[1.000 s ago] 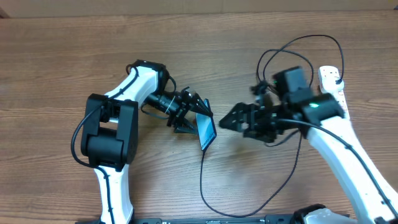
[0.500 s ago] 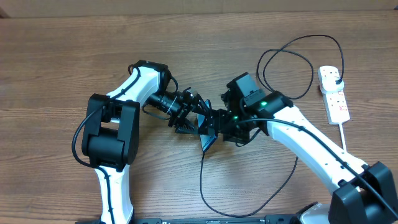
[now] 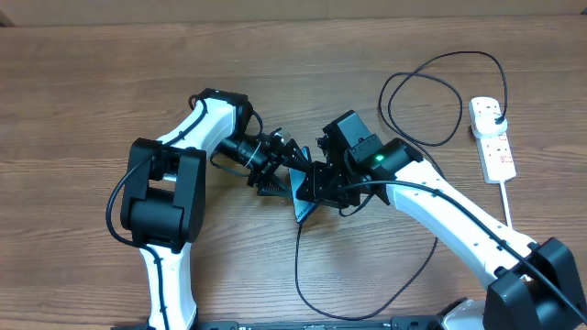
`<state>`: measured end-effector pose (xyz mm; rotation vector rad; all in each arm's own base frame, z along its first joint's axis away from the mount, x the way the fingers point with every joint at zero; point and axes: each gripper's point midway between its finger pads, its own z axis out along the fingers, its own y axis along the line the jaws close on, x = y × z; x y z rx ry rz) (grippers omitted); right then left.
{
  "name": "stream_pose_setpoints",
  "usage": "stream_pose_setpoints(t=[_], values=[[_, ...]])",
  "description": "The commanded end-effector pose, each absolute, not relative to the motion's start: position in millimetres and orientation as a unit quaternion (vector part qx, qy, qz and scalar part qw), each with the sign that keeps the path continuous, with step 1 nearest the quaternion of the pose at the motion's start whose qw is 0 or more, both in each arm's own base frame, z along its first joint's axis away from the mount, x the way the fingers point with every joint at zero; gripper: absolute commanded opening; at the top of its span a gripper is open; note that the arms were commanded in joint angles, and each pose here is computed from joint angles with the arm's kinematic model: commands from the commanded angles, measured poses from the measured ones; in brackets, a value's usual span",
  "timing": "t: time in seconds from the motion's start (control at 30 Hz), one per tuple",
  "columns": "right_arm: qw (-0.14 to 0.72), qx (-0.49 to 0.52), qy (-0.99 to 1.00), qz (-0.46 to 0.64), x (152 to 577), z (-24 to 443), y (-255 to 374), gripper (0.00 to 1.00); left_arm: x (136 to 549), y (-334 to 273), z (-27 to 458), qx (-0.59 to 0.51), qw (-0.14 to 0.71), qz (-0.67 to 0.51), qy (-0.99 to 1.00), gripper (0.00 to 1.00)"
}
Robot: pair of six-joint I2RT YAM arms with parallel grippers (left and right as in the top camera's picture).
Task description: Plug charger to phone and switch on socket
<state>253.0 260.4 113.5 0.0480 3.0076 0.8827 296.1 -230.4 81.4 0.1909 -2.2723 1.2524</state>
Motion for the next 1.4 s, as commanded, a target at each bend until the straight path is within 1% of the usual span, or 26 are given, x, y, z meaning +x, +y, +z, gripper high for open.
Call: stream_pose_setpoints(t=[0.0,0.03,0.07,0.13,0.17,0.27,0.33,0.43,0.5,0.6,0.67,0.83,1.0,1.17,1.37], values=[[0.017,0.014,0.960,0.280,260,118,261,0.20,295,-235,81,0.064,0.269,0.475,-0.835,0.78],[0.017,0.014,0.960,0.280,260,117,261,0.09,295,-235,81,0.064,0.269,0.475,-0.836,0.79],[0.016,0.014,0.960,0.280,260,117,261,0.04,295,-235,81,0.064,0.268,0.475,-0.836,0.79],[0.015,0.015,0.960,0.279,259,117,261,0.04,296,-235,80,0.063,0.267,0.475,-0.836,0.79],[0.015,0.015,0.960,0.279,259,117,261,0.04,296,-235,80,0.063,0.267,0.475,-0.836,0.80],[0.015,0.017,0.960,0.280,261,118,260,0.04,296,-236,81,0.062,0.266,0.477,-0.835,0.86],[0.010,0.023,0.956,0.293,263,121,259,0.04,298,-237,84,0.055,0.258,0.491,-0.830,0.93],[-0.006,0.031,0.943,0.331,267,130,260,0.04,304,-244,101,0.028,0.233,0.550,-0.801,0.98],[-0.016,0.039,0.931,0.363,271,138,258,0.04,313,-250,121,0.006,0.200,0.614,-0.763,0.98],[-0.019,0.045,0.912,0.407,281,150,256,0.04,326,-253,151,-0.019,0.141,0.695,-0.705,0.94],[-0.017,0.047,0.902,0.430,287,157,254,0.04,330,-251,153,-0.026,0.128,0.699,-0.703,0.93],[0.002,0.047,0.885,0.462,303,170,250,0.04,341,-243,154,-0.040,0.098,0.704,-0.703,0.83],[0.023,0.038,0.880,0.472,311,175,252,0.04,350,-240,164,-0.042,0.085,0.706,-0.702,0.68],[0.028,0.036,0.879,0.475,313,176,253,0.04,358,-241,180,-0.051,0.077,0.707,-0.702,0.66],[0.016,0.088,0.869,0.487,322,183,256,0.04,371,-244,210,-0.081,0.047,0.710,-0.698,0.64]])
